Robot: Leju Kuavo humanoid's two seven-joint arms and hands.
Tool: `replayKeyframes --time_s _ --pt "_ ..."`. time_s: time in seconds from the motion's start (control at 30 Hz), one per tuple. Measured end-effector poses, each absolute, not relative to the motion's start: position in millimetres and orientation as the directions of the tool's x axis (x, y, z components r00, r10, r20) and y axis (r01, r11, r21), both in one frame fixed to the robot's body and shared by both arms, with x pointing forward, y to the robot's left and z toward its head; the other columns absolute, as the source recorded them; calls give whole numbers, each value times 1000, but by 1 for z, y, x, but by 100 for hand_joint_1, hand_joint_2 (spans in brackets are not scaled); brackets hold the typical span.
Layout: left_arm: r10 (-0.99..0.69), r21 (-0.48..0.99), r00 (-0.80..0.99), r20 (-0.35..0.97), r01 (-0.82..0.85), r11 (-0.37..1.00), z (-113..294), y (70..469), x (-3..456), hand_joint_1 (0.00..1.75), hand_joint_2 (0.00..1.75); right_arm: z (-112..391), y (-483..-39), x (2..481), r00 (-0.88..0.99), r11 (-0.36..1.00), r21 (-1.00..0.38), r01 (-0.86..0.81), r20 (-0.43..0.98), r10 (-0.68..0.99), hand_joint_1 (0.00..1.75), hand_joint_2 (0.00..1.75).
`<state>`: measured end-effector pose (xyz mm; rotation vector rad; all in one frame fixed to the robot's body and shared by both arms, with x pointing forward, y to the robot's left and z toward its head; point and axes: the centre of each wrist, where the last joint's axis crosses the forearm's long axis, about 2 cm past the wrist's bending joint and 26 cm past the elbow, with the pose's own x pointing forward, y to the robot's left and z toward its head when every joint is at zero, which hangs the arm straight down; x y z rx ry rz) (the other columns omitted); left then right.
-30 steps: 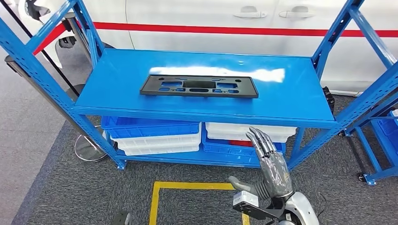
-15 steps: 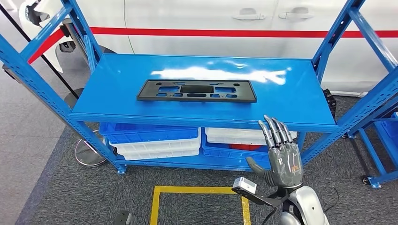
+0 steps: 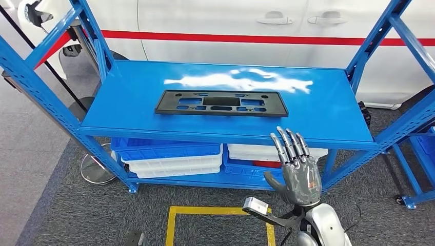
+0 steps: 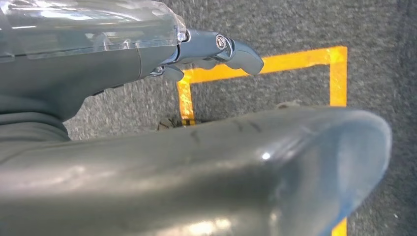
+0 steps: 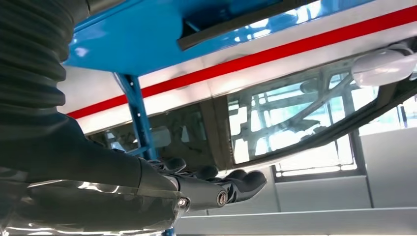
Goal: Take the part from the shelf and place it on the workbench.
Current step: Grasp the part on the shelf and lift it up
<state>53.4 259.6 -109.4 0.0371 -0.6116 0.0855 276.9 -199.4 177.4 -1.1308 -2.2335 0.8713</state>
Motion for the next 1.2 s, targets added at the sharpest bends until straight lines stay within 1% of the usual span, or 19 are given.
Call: replayKeyframes --time_s 0.23,0.5,0.77,1.0,1.2 --pt "69 11 811 580 -93 996 -109 256 55 0 0 167 -184 291 -552 455 -756 471 150 820 0 175" --pt "72 12 809 583 -97 995 -109 253 55 0 0 169 -171 302 -577 471 -761 447 157 802 0 175" --pt "77 23 814 576 -110 994 -110 253 49 0 0 169 -141 317 -626 493 -781 383 174 760 0 175" --pt "82 36 815 574 -125 991 -109 251 48 0 0 179 -115 333 -664 512 -781 358 172 728 0 175" --pt "86 42 820 566 -132 990 -109 251 49 0 0 184 -107 343 -669 511 -789 341 177 722 0 175"
